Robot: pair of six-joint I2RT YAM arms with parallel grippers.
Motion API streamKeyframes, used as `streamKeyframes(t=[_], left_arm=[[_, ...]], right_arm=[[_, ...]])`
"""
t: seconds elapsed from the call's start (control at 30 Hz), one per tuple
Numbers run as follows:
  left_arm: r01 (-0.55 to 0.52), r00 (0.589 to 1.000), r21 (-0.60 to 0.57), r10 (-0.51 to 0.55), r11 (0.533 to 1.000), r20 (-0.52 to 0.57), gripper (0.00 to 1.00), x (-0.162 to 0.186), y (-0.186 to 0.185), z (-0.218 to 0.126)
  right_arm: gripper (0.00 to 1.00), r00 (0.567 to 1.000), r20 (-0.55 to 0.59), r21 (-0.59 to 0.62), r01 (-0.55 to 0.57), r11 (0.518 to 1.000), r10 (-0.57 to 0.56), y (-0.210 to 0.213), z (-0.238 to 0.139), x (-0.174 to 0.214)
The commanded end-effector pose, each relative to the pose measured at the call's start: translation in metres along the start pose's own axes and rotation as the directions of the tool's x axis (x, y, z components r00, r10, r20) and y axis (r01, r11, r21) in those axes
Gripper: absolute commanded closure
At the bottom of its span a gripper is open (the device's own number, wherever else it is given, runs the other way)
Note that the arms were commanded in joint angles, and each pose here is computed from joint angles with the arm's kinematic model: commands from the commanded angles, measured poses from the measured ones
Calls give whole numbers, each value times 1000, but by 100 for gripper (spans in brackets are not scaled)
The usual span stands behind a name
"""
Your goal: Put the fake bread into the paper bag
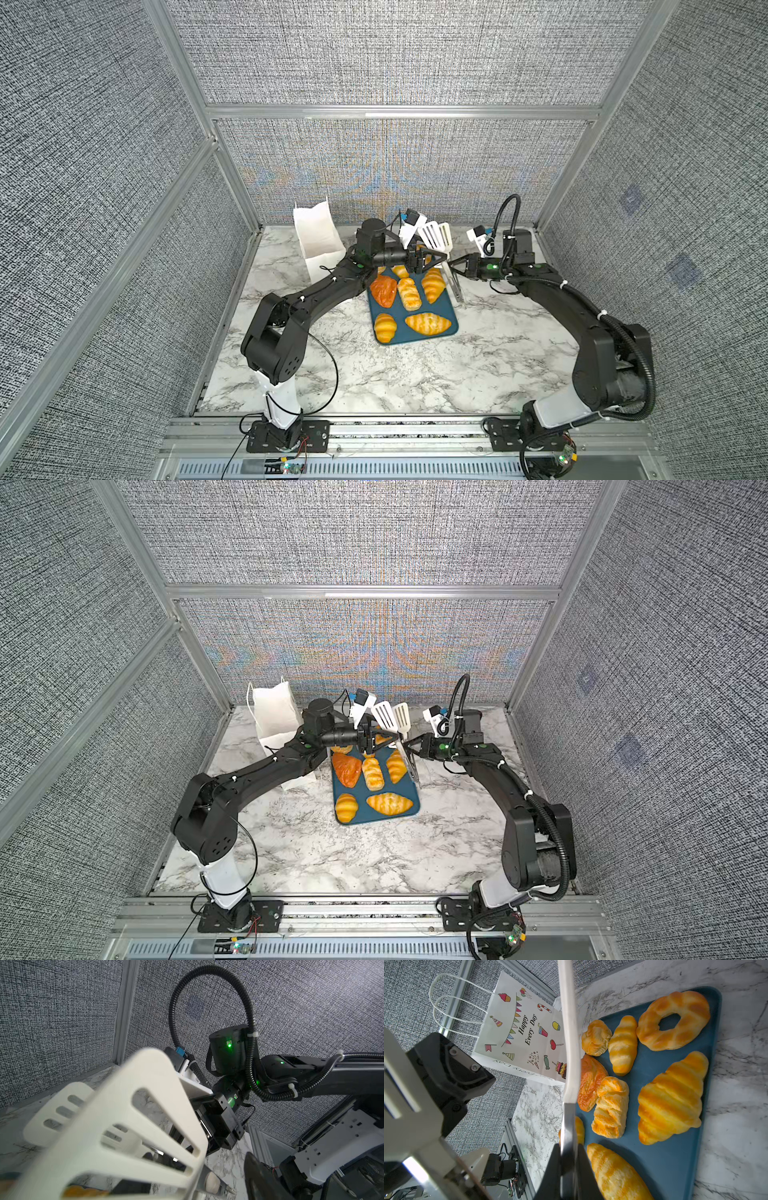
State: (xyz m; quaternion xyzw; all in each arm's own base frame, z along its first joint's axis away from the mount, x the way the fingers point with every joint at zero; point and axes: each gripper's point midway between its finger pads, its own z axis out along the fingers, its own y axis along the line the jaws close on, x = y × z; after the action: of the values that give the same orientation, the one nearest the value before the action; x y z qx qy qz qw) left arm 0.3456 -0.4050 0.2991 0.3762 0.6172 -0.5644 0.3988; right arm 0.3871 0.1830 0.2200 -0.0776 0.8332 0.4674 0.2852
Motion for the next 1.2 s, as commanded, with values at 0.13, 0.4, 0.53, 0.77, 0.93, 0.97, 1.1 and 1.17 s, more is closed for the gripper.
streamKeyframes(t=[0.13, 0.4, 0.53, 0.77, 0.93, 0.97, 1.1, 1.17], left_arm=[[-24, 1000, 40, 23, 999, 12, 39, -6, -6, 1], [-27, 999, 56, 26, 998, 22, 49, -9, -7, 2], [-23, 1000, 50, 22, 998, 21, 56, -8, -5, 3], [-28, 999, 55, 26, 998, 26, 69, -9, -6, 3], [-27, 999, 61, 25, 998, 34, 80, -10, -7, 3], [-26, 999, 59, 24, 998, 38, 83, -11, -6, 3], [-28, 998, 78, 24, 997, 55, 87, -15, -9, 3], [-32, 998, 83, 26, 996, 64, 88, -18, -9, 2]], right_arm=[[90, 999, 18, -64, 27, 998, -26, 17, -1, -10], [90, 1000, 13, -85, 28, 996, -27, 21, 1, -9], [89, 1000, 10, -87, 27, 996, -26, 22, 3, -8], [89, 1000, 14, -90, 29, 996, -27, 22, 2, -9], [88, 999, 27, -94, 34, 995, -31, 25, 0, -12], [88, 999, 28, -98, 36, 995, -34, 26, 0, -12], [87, 999, 34, -104, 44, 994, -41, 28, -1, -13], [84, 998, 37, -104, 52, 993, -48, 30, -1, -13]])
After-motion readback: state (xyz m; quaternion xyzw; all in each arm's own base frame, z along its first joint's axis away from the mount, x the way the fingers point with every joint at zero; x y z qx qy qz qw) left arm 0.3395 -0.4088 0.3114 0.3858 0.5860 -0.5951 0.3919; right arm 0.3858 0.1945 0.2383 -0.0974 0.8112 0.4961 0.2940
